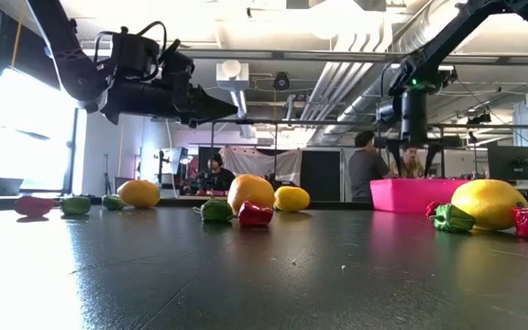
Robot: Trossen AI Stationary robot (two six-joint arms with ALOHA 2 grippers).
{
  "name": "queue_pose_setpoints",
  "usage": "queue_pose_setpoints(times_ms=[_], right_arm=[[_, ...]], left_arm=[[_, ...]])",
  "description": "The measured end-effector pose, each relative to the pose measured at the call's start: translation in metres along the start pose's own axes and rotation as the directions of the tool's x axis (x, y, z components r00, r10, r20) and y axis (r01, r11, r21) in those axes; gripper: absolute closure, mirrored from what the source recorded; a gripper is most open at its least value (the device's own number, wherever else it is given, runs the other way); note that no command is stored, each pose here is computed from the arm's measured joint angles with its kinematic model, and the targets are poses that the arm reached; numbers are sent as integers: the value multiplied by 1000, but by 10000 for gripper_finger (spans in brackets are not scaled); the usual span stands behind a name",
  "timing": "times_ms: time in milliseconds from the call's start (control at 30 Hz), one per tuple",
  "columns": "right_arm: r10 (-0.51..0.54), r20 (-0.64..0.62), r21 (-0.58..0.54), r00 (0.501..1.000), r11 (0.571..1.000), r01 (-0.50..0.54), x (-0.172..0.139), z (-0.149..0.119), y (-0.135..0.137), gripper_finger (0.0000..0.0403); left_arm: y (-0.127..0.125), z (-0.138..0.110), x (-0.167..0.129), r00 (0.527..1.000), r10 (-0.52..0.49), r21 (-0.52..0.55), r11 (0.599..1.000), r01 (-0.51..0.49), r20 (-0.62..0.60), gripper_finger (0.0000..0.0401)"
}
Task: Sort produce into baskets
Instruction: Put the green chilli pepper into the yellow bin
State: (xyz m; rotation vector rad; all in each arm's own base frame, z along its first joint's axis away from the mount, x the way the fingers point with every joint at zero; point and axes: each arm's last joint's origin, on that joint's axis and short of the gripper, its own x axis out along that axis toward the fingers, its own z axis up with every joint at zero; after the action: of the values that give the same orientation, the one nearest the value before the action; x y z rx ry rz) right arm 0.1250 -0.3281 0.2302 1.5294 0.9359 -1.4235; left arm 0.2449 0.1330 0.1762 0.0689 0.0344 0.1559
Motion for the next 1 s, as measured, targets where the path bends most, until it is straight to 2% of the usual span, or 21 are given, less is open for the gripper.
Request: queue_pose_setpoints(times_ms=[67,167,233,367,467,567,700,867,1000], right_arm=[[-15,19,-127,1000,992,18,-12,-3,6,201],[-93,63,-310,994,944,108,-21,-21,21,245],[-130,77,-419,989,896,150,-19,-36,31,279],[-111,122,-597,986,786,162,-11,-67,50,350],[-17,183,-689,983,711,141,-12,-89,61,393],[125,246,-743,961,661,104,-17,-114,66,392],[334,318,-806,887,589,67,-18,-154,65,400],[545,258,-887,798,461,-27,-11,-210,47,399],[594,121,-943,795,320,-96,-9,-248,27,402]], left_arm=[[0,0,0,1000,0,0,1000,0,0,401],[0,0,0,1000,0,9,1000,0,1,401],[0,0,0,1000,0,16,1000,0,1,401],[0,1,0,1000,1,14,1000,-1,2,401],[1,1,1,1000,1,2,1000,-1,4,401],[1,1,1,1000,1,1,1000,-1,4,401],[0,1,1,1000,0,11,1000,0,4,401],[1,1,1,1000,1,34,999,-1,4,401],[1,3,2,1000,2,58,998,-2,9,401]])
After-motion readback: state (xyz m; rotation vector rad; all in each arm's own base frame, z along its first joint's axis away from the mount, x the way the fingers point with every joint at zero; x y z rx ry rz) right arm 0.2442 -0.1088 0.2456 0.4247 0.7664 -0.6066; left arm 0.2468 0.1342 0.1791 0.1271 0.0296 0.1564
